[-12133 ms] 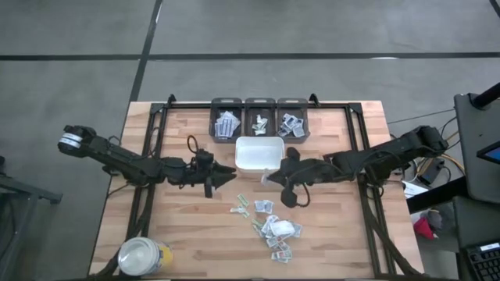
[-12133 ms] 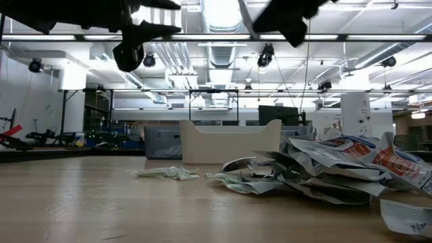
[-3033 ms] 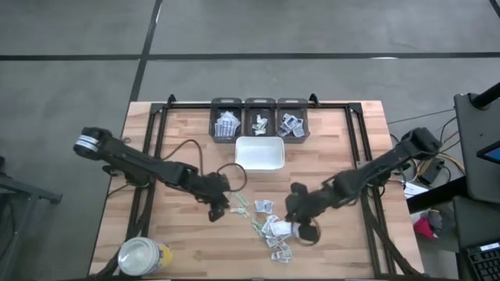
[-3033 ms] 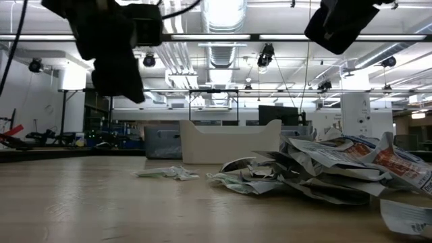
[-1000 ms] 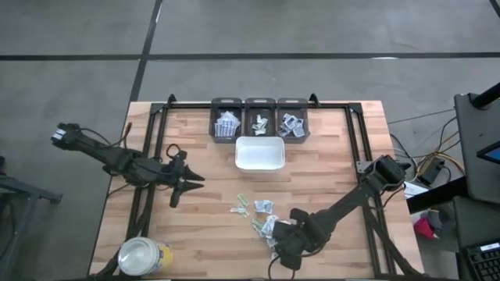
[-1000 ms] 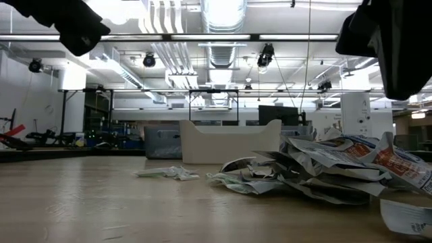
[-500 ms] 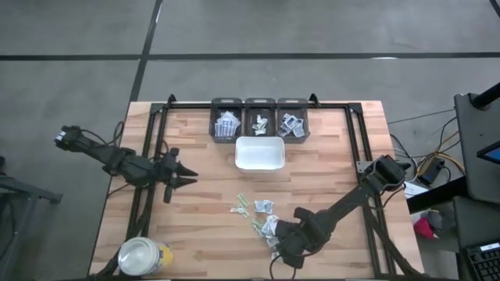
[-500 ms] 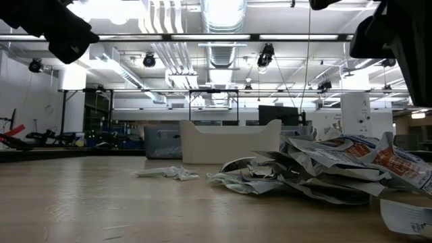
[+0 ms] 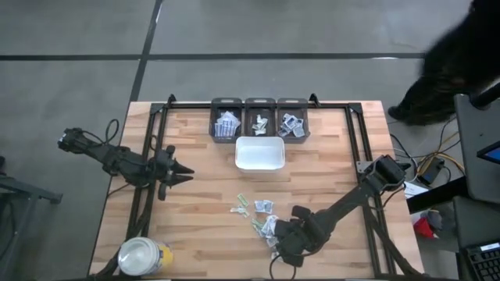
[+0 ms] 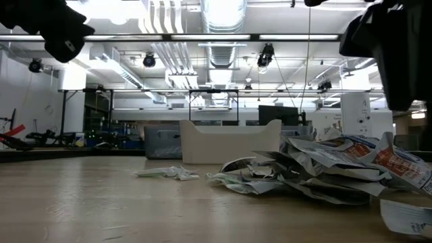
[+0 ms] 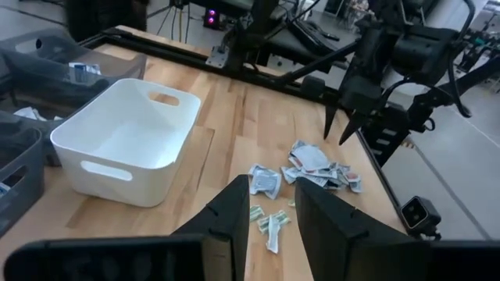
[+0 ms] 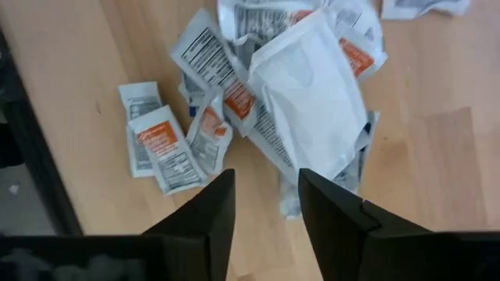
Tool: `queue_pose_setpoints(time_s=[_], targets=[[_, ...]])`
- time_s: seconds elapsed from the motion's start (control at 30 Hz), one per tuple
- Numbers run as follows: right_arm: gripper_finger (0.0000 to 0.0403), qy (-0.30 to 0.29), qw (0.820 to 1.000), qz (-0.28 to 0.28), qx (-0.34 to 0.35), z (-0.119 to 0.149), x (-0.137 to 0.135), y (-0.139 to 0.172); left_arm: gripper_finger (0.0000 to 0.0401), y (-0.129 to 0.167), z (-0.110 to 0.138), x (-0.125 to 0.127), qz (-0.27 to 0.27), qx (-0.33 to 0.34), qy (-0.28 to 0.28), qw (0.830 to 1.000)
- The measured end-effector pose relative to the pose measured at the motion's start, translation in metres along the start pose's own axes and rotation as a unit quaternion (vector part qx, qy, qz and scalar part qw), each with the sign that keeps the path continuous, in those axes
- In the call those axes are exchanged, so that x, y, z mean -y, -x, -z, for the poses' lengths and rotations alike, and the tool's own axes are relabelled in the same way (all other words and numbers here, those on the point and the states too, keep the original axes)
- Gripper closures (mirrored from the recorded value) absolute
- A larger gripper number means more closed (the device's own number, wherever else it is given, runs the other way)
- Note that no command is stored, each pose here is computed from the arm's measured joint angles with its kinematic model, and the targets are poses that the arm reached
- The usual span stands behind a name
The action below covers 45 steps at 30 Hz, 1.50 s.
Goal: Pick & Place First Aid Supplies
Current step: Put the white fingertip band aid into the left black bin
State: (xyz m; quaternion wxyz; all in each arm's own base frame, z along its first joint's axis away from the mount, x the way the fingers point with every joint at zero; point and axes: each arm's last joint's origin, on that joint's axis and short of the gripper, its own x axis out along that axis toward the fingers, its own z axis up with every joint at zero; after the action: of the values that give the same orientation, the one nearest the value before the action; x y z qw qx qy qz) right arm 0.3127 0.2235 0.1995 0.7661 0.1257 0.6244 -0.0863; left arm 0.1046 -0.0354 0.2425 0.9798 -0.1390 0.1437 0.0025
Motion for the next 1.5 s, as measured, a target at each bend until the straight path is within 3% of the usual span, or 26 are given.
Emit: queue_pose_setpoints(time_s=[0.67,0.93,1.5], targets=[[0.0264,-0.004,0.999,0.008,0.037,-0.010,0.002,-0.007,0.0302,0.000,0.000,0.000,0.000,0.001,-0.013,1.000],[0.0264,-0.005,1.000,0.018,0.022,-0.011,-0.004,-0.032,0.0302,0.000,0.000,0.000,0.000,0.001,-0.013,1.000],[0.0284,-0.030,0.999,0.037,0.020,-0.011,0.000,-0.032,0.0302,0.000,0.000,0.000,0.000,0.002,-0.013,1.000]])
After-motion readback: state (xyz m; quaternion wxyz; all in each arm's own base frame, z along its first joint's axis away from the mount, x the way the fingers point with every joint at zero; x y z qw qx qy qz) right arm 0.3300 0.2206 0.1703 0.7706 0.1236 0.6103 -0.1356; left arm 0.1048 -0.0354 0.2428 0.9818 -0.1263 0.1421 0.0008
